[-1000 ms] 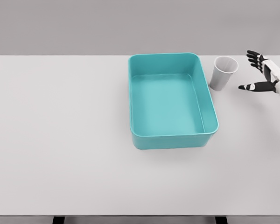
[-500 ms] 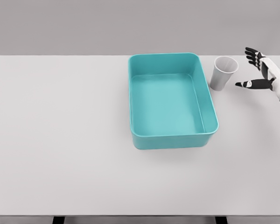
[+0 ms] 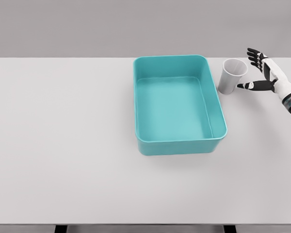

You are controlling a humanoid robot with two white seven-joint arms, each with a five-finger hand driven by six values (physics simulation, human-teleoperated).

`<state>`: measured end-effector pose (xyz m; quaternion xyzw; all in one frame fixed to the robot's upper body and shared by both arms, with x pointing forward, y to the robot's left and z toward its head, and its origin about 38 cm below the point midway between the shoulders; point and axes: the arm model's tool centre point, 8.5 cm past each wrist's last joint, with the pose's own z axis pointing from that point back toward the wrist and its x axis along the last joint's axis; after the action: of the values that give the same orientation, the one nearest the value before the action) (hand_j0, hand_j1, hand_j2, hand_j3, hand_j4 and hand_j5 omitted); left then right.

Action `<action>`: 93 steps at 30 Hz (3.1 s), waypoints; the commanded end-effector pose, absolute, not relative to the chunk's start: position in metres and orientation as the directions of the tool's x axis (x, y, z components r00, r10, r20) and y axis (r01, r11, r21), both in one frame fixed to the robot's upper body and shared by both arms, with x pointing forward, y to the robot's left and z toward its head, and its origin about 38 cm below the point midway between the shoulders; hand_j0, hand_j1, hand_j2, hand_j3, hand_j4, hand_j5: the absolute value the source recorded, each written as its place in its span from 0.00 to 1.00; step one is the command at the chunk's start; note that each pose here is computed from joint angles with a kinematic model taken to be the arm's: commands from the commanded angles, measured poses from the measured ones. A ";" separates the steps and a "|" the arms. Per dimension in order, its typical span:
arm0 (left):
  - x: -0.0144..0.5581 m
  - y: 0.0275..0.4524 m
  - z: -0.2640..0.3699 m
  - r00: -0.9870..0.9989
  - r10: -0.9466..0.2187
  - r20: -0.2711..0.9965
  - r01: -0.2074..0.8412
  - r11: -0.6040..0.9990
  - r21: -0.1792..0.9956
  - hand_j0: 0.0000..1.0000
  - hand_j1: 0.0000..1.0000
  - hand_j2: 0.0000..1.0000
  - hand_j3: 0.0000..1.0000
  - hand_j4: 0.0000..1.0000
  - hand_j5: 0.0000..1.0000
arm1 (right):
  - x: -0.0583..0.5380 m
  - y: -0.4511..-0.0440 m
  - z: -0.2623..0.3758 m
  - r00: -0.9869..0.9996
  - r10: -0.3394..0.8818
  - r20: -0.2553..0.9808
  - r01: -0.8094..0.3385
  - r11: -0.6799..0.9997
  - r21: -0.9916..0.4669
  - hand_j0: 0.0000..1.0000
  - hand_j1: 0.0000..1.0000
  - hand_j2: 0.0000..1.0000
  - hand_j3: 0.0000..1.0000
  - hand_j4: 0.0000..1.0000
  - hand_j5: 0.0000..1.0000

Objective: Put the paper cup into the basket with your right arm

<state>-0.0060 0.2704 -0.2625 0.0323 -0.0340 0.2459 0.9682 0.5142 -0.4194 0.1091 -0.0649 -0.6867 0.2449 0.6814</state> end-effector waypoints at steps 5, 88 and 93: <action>-0.006 0.270 -0.262 0.877 0.474 0.082 -0.478 0.877 0.046 1.00 1.00 1.00 1.00 1.00 1.00 | 0.511 -0.422 0.111 -0.070 0.431 0.900 -0.307 0.849 -0.430 1.00 1.00 1.00 1.00 1.00 1.00; -0.006 0.270 -0.262 0.877 0.474 0.082 -0.478 0.877 0.046 1.00 1.00 1.00 1.00 1.00 1.00 | 0.534 -0.393 0.208 -0.373 0.555 0.744 -0.320 0.676 -0.664 0.60 0.60 0.60 0.60 0.60 0.60; -0.006 0.270 -0.262 0.877 0.474 0.082 -0.478 0.877 0.046 1.00 1.00 1.00 1.00 1.00 1.00 | 0.529 -0.369 0.231 -0.486 0.555 0.675 -0.300 0.619 -0.726 0.61 0.61 0.61 0.61 0.61 0.61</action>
<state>-0.0060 0.2704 -0.2625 0.0323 -0.0340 0.2458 0.9682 0.5258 -0.3791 0.2006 -0.0782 -0.7270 0.4206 0.5371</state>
